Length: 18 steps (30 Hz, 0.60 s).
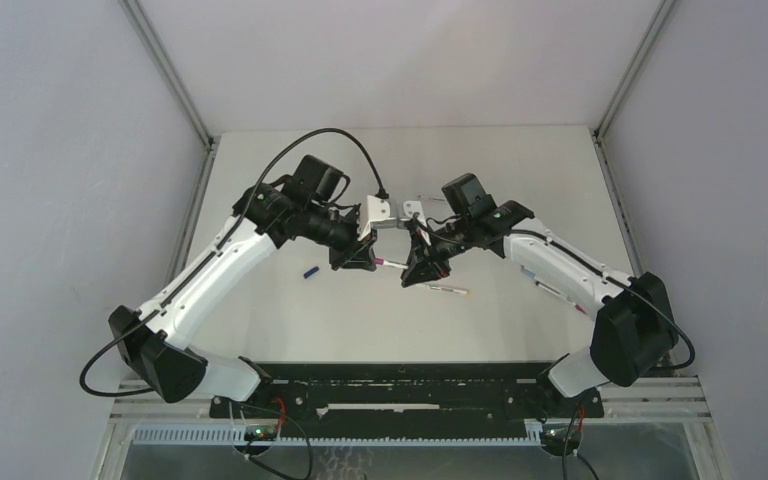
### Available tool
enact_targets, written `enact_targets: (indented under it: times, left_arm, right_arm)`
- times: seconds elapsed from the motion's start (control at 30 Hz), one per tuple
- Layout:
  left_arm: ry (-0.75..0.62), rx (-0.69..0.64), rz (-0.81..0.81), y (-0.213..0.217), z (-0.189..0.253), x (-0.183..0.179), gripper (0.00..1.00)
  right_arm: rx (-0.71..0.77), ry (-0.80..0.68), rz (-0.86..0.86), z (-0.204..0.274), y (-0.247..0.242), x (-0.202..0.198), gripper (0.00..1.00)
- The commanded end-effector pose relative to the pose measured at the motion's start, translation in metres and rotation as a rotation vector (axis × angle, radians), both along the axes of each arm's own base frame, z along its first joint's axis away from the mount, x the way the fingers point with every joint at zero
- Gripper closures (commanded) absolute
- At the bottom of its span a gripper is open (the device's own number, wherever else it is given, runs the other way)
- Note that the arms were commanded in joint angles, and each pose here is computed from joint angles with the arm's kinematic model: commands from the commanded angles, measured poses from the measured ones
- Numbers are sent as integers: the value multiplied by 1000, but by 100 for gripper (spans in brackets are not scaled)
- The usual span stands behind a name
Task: Open the pen caps
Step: Open the pen cap from the pen.
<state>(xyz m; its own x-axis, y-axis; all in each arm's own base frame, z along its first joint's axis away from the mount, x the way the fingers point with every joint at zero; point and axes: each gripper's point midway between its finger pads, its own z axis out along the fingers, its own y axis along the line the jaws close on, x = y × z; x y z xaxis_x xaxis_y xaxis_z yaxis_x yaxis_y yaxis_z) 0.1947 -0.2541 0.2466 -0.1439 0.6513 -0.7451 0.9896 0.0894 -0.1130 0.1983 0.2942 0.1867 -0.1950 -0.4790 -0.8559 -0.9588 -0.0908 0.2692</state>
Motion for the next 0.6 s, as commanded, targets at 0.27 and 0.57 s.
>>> enact_targets:
  times: [0.27, 0.57]
  left_arm:
    - [82, -5, -55, 1, 7, -22, 100]
    - [83, -4, -66, 1, 7, -23, 100]
  right_arm:
    - [-51, -269, -158, -5, -23, 35, 100]
    - [-54, -289, -155, -8, -26, 35, 100]
